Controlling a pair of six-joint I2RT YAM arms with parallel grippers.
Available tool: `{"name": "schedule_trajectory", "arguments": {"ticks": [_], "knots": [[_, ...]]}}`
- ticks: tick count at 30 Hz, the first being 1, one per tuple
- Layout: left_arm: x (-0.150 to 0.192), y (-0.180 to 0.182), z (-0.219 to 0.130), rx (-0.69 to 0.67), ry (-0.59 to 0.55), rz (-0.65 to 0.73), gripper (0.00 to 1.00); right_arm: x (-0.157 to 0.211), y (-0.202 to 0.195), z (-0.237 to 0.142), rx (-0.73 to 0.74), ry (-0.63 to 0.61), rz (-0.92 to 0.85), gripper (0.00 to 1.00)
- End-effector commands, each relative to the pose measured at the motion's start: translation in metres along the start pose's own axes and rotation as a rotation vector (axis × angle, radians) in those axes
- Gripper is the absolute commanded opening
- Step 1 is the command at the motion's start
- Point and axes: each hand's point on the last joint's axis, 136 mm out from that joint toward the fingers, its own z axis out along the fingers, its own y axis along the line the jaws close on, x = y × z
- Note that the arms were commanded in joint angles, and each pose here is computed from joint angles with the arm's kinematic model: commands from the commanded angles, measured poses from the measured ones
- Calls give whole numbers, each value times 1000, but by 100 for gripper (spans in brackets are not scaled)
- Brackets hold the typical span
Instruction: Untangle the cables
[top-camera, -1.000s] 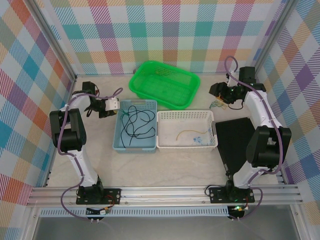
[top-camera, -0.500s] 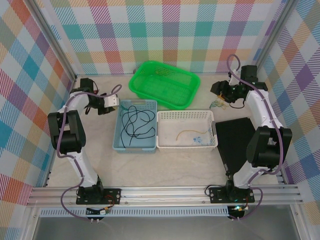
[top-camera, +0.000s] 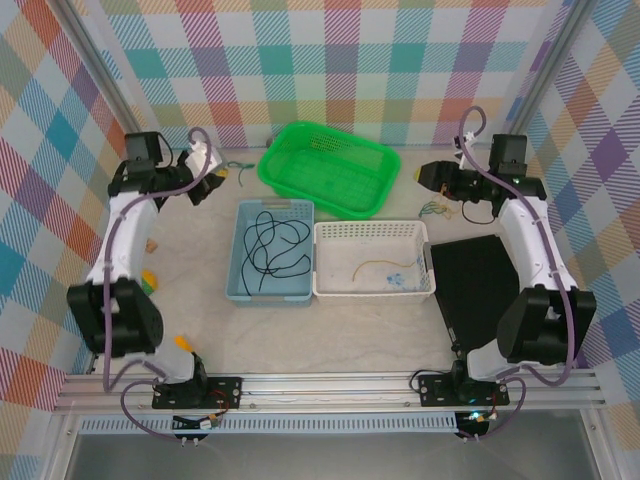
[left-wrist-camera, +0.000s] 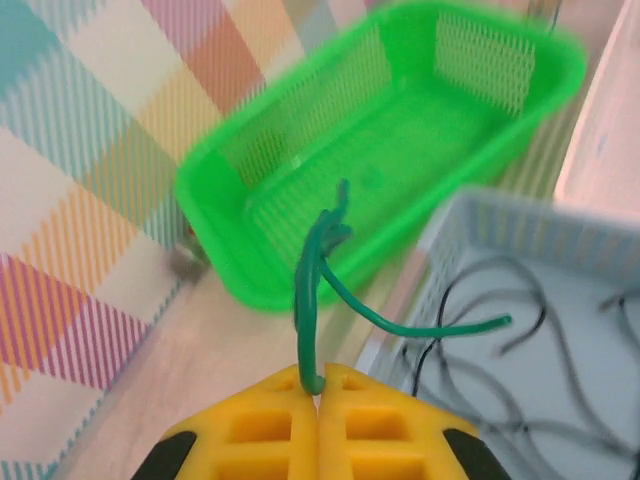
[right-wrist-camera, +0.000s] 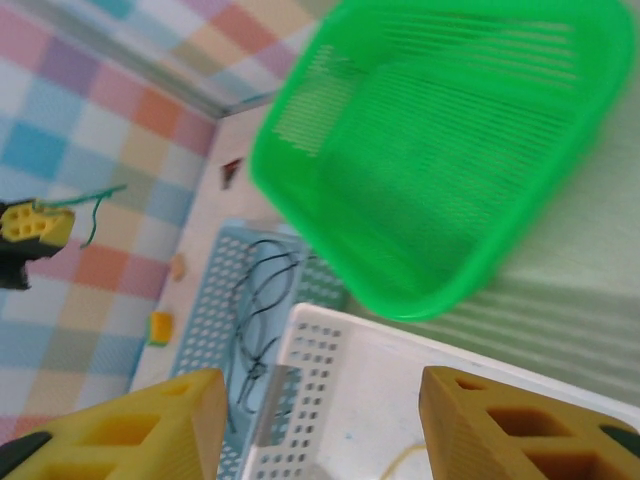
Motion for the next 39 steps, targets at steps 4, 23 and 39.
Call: {"name": "schedule_trajectory", "arguments": {"ticks": [4, 23, 39], "knots": [[-140, -57, -38, 30, -475, -634, 0, 34, 124, 6, -451, 71, -267, 61], [-178, -137, -24, 185, -373, -989, 0, 35, 208, 14, -599, 5, 231, 67], [-178, -155, -17, 218, -347, -936, 0, 41, 256, 46, -675, 81, 418, 56]]}}
